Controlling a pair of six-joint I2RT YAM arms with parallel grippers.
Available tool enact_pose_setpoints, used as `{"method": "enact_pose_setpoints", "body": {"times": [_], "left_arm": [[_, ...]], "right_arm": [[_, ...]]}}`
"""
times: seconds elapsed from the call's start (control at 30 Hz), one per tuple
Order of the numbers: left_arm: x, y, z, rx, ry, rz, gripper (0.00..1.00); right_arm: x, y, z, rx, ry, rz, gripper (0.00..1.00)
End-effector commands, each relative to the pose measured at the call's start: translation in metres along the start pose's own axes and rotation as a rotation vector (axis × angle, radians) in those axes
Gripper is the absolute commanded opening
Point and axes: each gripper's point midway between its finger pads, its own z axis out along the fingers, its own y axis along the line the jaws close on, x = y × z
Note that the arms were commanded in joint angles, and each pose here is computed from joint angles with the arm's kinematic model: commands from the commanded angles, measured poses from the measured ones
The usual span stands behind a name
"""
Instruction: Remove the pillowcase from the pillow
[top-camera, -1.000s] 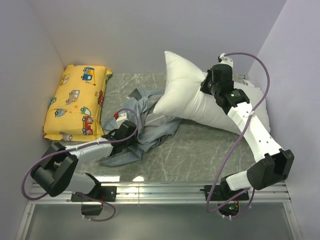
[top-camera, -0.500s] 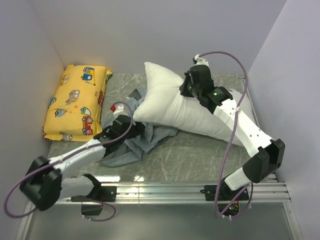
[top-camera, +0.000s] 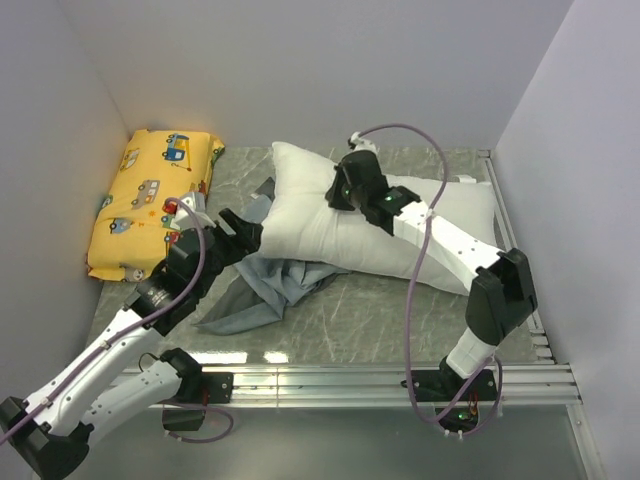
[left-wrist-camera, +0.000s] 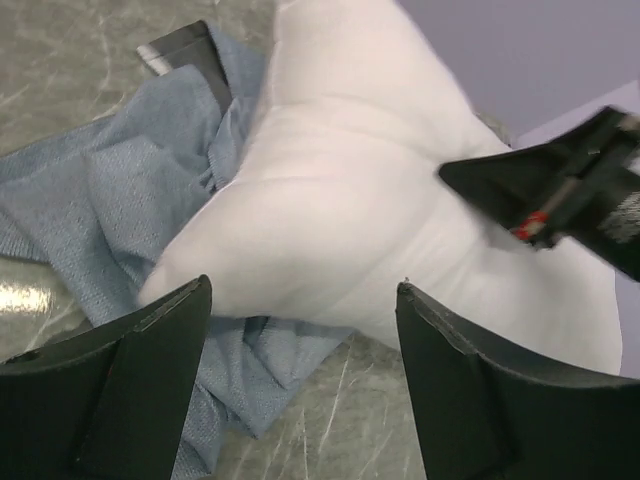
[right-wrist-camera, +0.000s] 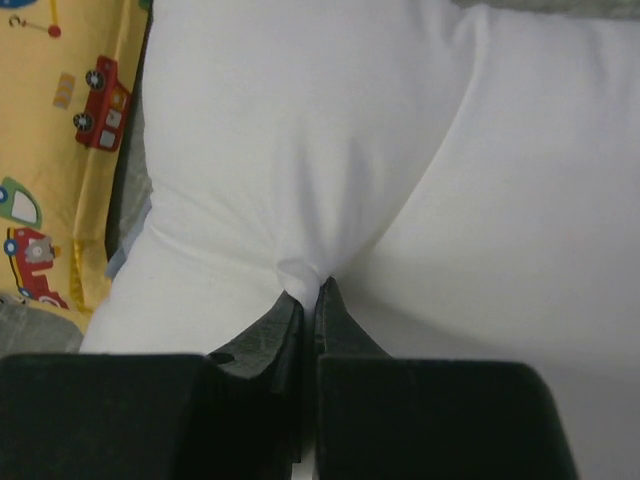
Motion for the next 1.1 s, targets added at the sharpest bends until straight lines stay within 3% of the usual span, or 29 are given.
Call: {"method": "enact_pose_setpoints", "body": {"times": [0.0, 0.07, 0.1, 0.2, 0.27, 0.4, 0.57, 0.7, 0.87, 1.07], "left_arm": [[-0.012, -0.019, -0.006, 0.048, 0.030, 0.091, 0.79], [-0.009, -0.021, -0.007, 0.069, 0.050, 0.134, 0.80], [-0.007, -0.020, -0.007, 0.071, 0.058, 0.149, 0.81], [-0.009, -0.019, -0.012, 0.081, 0.054, 0.178, 0.83], [-0.014, -0.025, -0.019, 0.115, 0.044, 0.184, 0.84], [-0.022, -0.025, -0.028, 0.119, 0.034, 0.210, 0.84], [-0.023, -0.015, -0.034, 0.093, 0.031, 0.240, 0.85], [-0.021, -0.015, -0.038, 0.123, 0.017, 0.225, 0.86], [-0.012, -0.012, -0.035, 0.132, 0.033, 0.230, 0.85], [-0.008, -0.009, -0.037, 0.143, 0.032, 0.217, 0.86]], "right_arm": [[0.001, 0.032, 0.005, -0.139, -0.042, 0.020, 0.00], [0.010, 0.028, 0.002, -0.145, -0.031, 0.007, 0.17], [0.001, 0.029, -0.008, -0.157, -0.062, -0.005, 0.41], [-0.013, 0.028, -0.033, -0.156, -0.098, -0.024, 0.70], [-0.025, 0.026, -0.057, -0.160, -0.140, -0.029, 0.78], [-0.032, 0.017, -0.103, -0.176, -0.201, -0.010, 0.79], [-0.003, -0.015, -0.148, -0.167, -0.219, -0.008, 0.80], [0.001, -0.044, -0.198, -0.154, -0.327, 0.008, 0.84], [0.019, -0.077, -0.226, -0.107, -0.380, 0.005, 0.91], [0.036, -0.097, -0.231, -0.050, -0.365, -0.013, 0.91]]}}
